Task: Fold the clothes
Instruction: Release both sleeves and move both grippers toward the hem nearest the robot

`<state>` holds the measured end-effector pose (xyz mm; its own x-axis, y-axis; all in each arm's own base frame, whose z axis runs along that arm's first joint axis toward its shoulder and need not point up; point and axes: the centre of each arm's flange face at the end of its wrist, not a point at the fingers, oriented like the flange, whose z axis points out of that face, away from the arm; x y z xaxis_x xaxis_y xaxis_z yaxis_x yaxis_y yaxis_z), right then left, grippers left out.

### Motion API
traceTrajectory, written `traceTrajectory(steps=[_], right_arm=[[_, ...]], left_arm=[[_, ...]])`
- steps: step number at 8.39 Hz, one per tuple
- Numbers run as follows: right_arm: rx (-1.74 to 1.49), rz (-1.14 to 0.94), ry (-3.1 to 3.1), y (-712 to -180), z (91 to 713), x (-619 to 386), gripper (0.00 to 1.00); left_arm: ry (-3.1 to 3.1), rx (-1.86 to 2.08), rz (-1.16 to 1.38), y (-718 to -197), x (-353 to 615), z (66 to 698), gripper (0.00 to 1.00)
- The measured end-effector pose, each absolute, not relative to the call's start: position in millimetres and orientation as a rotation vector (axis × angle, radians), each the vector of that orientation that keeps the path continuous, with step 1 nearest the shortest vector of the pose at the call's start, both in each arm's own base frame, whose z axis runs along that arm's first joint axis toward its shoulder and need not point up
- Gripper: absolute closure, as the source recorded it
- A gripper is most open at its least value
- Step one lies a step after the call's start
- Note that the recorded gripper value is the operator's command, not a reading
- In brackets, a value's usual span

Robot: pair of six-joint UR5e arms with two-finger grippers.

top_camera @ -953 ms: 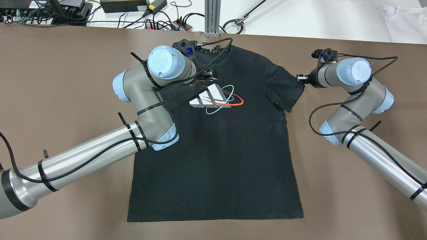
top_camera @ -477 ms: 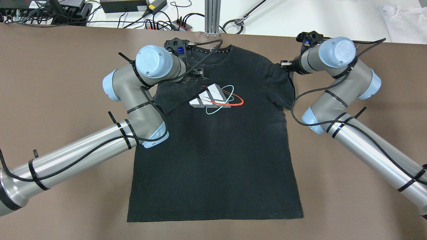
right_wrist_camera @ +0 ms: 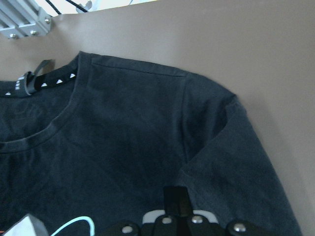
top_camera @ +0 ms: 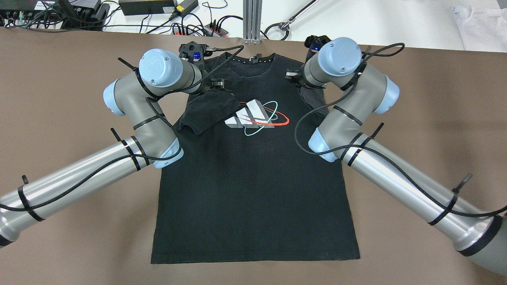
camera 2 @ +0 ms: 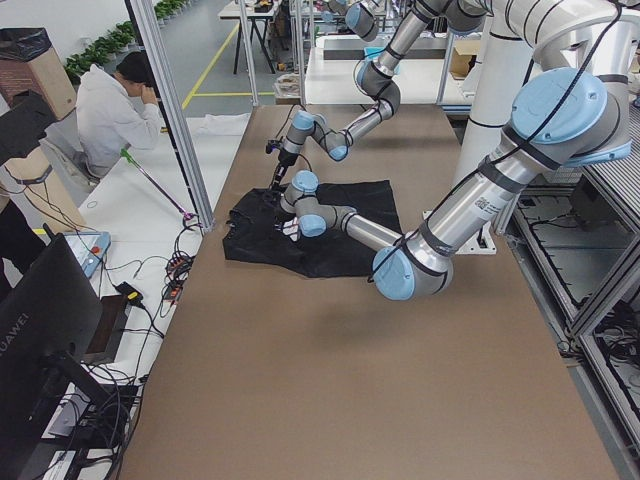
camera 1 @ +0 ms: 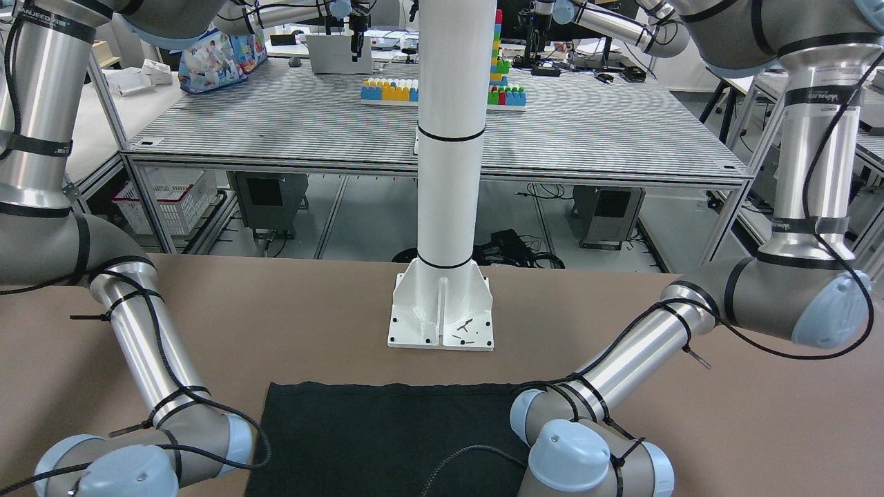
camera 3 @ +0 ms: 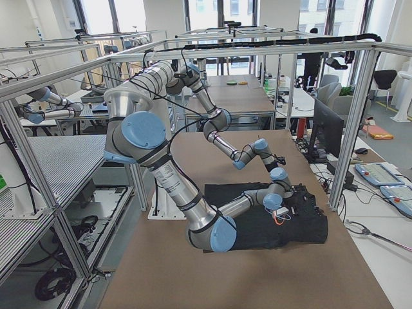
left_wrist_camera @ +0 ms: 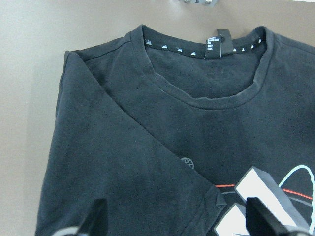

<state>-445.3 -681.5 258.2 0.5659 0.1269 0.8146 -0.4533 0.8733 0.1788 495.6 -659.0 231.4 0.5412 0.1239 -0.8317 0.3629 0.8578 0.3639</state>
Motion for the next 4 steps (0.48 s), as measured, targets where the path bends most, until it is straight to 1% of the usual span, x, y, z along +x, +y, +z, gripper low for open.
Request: traceTrajectory(steps=[1, 2, 3, 4], right_arm=[[0.389, 0.375, -0.9, -673, 236, -468, 1.0], [0.403, 0.397, -0.881, -665, 225, -486, 0.95], [0.427, 0.417, -0.855, -659, 223, -502, 0.05], [0.444, 0.426, -0.833, -655, 227, -512, 0.06]], left_arm=[[1.0, 0.543, -0.147, -661, 493, 234, 0.0], [0.999, 0.543, -0.146, -661, 492, 236, 0.0], [0.999, 0.543, -0.145, -661, 492, 236, 0.0], [0.998, 0.542, -0.145, -661, 492, 236, 0.0]])
